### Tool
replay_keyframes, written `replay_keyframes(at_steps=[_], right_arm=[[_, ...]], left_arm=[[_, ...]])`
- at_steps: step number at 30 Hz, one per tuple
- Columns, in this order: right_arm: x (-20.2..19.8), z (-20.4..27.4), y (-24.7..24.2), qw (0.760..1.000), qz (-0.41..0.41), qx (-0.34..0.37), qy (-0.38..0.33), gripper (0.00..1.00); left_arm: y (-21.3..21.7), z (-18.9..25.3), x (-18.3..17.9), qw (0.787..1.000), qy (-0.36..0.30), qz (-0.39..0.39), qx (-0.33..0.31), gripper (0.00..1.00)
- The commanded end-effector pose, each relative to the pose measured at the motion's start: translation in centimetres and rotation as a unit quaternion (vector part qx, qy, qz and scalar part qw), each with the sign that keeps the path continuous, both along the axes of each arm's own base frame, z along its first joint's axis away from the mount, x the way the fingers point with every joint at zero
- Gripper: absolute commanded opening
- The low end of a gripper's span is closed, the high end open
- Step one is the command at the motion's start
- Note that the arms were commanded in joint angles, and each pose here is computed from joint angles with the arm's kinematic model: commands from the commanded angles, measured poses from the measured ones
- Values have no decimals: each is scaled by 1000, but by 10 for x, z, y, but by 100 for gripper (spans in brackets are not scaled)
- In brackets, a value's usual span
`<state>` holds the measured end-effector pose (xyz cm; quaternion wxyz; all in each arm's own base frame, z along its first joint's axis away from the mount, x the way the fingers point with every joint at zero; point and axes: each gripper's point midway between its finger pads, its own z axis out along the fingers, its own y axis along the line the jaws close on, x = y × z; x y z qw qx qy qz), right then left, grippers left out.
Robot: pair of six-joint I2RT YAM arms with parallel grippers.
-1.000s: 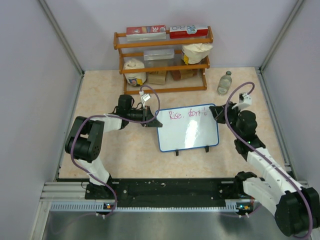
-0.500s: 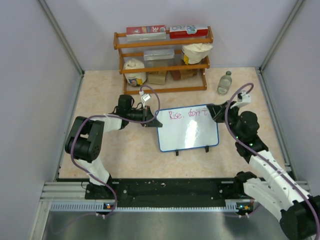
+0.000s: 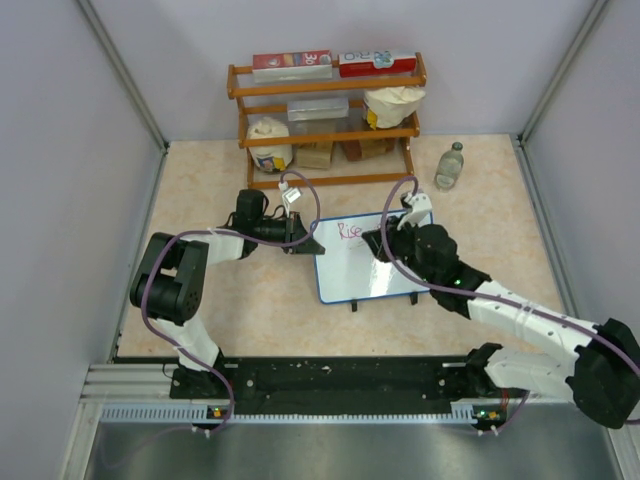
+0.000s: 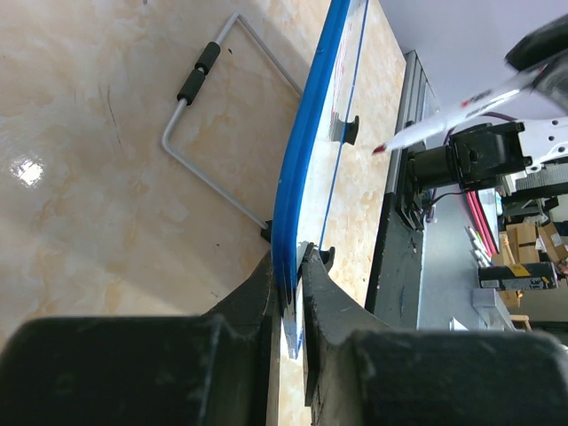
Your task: Write a sentence on the whiteboard
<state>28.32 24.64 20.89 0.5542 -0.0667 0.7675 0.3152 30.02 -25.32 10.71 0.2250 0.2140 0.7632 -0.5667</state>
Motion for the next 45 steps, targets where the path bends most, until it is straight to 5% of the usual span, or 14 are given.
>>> replay_keyframes(at_steps=[1, 45], right_arm=[[9, 25, 23, 999, -5, 13, -39, 0], [-9, -32, 35, 999, 23, -37, 20, 0]], left_arm=[[6, -32, 2, 998, -7, 27, 51, 0], [6, -31, 2, 998, -8, 26, 49, 0]])
